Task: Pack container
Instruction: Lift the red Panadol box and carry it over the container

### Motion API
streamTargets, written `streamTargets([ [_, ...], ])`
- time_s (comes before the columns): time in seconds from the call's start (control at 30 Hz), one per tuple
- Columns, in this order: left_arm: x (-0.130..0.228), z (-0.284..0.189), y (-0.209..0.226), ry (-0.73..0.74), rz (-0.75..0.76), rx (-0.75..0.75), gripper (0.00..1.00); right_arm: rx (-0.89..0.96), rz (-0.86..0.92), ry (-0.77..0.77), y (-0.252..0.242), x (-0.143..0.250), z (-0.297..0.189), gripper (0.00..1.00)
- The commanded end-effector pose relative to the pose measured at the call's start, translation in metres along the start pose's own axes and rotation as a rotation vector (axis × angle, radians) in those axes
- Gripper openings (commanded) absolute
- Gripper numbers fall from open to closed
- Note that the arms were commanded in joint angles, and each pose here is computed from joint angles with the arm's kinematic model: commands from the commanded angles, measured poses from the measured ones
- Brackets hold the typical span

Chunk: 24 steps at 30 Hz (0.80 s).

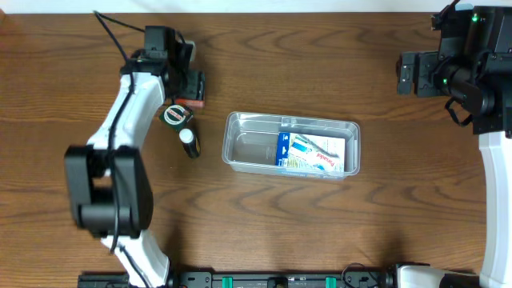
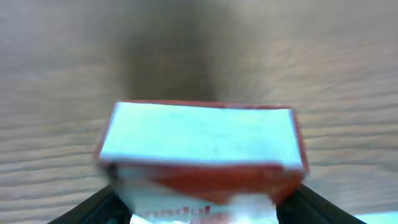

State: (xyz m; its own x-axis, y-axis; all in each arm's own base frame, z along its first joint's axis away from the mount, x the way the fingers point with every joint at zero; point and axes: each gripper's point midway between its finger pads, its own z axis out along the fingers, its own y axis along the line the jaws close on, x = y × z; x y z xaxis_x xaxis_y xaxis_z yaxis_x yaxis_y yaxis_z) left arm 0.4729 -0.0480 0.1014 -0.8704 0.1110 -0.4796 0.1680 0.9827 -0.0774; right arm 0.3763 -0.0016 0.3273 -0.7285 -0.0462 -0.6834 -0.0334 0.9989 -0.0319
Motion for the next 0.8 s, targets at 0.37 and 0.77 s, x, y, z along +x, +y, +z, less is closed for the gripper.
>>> streamTargets([
  [0.37, -0.018, -0.074, -0.038, -0.097, 0.011, 0.028, 0.71, 0.011, 0.021, 0.004, -0.003, 0.001, 0.000, 0.99],
  [0.77, -0.019, -0.119, -0.095, -0.165, 0.096, 0.097, 0.70, 0.011, 0.021, 0.004, -0.003, 0.001, 0.000, 0.99],
])
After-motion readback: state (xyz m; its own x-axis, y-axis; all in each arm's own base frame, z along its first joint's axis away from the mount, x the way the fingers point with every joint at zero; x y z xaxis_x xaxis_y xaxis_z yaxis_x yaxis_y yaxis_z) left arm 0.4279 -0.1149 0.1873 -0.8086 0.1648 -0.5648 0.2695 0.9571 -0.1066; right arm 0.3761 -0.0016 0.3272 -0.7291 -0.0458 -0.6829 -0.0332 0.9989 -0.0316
